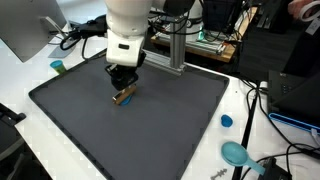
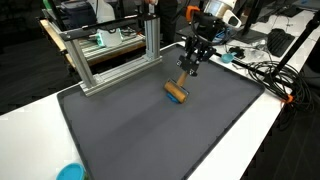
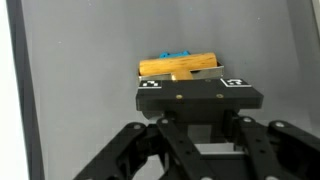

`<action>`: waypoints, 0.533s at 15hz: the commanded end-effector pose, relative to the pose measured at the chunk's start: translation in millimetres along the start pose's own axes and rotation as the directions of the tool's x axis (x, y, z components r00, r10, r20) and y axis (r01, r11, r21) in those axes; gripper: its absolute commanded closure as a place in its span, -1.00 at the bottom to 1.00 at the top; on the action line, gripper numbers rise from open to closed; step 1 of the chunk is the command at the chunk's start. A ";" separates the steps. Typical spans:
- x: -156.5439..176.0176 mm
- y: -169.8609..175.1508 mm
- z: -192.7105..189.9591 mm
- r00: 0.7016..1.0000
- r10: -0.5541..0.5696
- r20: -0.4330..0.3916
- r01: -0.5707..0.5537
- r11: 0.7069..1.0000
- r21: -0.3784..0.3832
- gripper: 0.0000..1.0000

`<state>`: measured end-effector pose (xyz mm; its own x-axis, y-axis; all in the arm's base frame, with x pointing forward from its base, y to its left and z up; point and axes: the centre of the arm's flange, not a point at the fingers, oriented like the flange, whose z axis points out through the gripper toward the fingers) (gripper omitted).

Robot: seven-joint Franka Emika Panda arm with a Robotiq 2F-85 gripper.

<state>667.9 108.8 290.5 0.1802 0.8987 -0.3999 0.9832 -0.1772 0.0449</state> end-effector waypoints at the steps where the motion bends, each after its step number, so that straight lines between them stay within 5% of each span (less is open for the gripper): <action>1: 3.6 3.2 64.3 0.997 0.013 0.078 -0.020 0.996 0.085 0.57; 8: 4.9 4.8 68.7 0.995 0.030 0.097 -0.040 0.994 0.104 0.57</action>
<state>673.3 108.8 287.2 0.1997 0.8853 -0.4199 0.9785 -0.2026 0.0381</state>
